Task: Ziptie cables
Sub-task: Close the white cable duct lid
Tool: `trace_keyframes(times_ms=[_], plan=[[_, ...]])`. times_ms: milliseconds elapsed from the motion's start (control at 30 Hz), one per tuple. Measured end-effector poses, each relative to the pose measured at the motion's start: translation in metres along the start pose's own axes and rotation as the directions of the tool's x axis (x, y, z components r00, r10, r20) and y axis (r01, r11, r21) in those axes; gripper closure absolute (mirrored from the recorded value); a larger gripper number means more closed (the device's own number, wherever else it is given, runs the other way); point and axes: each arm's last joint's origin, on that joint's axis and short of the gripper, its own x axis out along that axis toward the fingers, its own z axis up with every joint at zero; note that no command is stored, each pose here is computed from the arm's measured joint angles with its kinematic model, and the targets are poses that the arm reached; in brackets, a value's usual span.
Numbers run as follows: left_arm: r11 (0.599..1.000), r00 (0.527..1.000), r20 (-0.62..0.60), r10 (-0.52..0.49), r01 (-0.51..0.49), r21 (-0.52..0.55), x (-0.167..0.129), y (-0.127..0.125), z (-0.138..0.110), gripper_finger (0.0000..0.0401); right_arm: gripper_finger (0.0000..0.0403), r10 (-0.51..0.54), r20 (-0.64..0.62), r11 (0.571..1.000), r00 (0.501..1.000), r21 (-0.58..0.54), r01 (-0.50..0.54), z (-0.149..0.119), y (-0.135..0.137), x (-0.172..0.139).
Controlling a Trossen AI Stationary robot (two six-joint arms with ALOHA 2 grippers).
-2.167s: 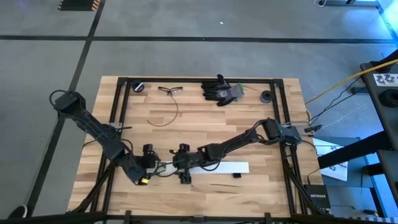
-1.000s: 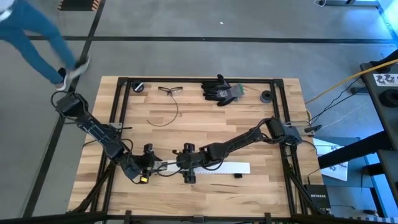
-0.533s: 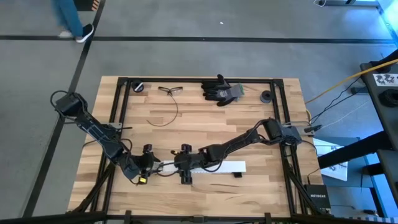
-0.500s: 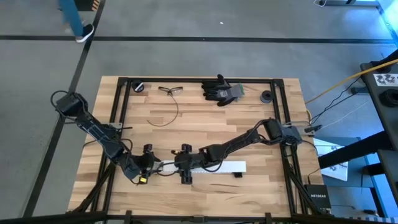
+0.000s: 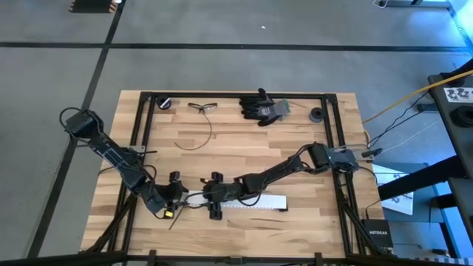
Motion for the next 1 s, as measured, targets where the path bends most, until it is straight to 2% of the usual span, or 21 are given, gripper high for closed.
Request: trace_keyframes(times_ms=[167, 267, 433, 533, 767, 1000], plan=[[1.000, 1.000, -0.020, 0.006, -0.006, -0.027, 0.000, 0.002, 0.000, 0.0200, 0.0163, -0.006, -0.027, 1.000, 1.000, -0.007, 0.006, 0.000, -0.001, -0.001], [0.999, 0.999, -0.032, -0.007, 0.005, -0.049, 0.003, 0.005, 0.004, 0.0179, 0.0146, -0.012, -0.037, 1.000, 0.999, -0.008, 0.011, 0.000, -0.003, -0.001], [0.996, 0.985, -0.147, -0.093, 0.090, -0.023, 0.002, 0.005, 0.022, 0.0136, 0.0134, -0.010, -0.059, 1.000, 0.998, -0.012, 0.009, -0.002, -0.002, -0.001], [0.997, 0.972, -0.223, -0.071, 0.071, -0.008, -0.010, 0.005, 0.029, 0.0127, 0.0133, -0.015, -0.081, 1.000, 0.997, -0.015, 0.014, -0.004, -0.003, -0.001], [0.999, 0.987, -0.163, -0.015, 0.021, 0.036, -0.027, -0.006, 0.024, 0.0141, 0.0132, -0.019, -0.101, 1.000, 0.995, -0.019, 0.018, -0.006, -0.003, -0.002], [0.999, 0.997, -0.079, 0.002, -0.005, -0.038, -0.027, -0.009, -0.002, 0.0152, 0.0132, -0.018, -0.104, 0.999, 0.994, -0.033, 0.015, -0.007, -0.003, -0.002]])
